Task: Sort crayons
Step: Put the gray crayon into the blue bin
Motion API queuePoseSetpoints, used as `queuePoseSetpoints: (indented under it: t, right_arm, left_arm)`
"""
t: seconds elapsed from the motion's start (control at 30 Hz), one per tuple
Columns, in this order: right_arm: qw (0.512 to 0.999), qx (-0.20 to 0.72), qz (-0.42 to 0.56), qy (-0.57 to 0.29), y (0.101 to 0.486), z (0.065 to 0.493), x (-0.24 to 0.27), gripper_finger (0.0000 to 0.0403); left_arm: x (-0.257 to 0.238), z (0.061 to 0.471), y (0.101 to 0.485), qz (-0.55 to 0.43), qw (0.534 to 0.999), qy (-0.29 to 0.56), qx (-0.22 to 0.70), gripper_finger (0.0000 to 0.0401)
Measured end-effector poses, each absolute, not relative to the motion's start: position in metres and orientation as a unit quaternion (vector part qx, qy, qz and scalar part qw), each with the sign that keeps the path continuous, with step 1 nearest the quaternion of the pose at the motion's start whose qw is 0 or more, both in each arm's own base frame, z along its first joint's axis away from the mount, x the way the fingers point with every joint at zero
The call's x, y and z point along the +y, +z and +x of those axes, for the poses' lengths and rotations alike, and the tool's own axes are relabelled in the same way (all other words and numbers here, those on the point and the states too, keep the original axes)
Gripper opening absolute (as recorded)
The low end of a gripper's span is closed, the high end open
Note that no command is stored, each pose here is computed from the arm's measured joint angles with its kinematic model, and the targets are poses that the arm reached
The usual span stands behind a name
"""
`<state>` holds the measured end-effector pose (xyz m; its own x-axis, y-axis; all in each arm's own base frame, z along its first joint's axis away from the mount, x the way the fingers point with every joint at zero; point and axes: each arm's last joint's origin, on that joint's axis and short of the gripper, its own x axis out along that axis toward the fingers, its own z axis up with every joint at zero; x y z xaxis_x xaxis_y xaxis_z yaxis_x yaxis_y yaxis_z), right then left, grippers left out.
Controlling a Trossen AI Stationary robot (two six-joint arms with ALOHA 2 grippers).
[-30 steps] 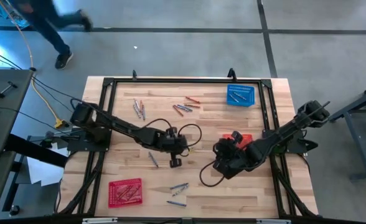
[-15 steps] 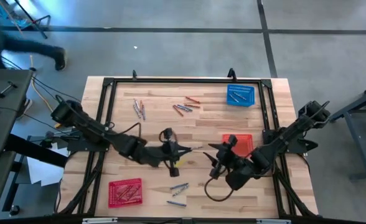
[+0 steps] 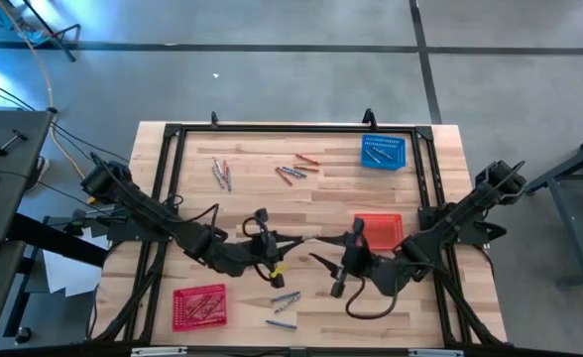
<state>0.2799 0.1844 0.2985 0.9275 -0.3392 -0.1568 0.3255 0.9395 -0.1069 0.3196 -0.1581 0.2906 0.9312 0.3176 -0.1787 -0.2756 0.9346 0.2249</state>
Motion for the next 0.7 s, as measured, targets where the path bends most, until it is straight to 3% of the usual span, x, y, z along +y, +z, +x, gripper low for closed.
queuePoseSetpoints:
  t: [0.7]
  right_arm:
    - [0.983, 0.081, -0.031, -0.161, 0.302, 0.293, 0.168, 0.0172]
  left_arm:
    - [-0.164, 0.326, 0.284, 0.091, 0.982, 0.132, 0.097, 0.0000]
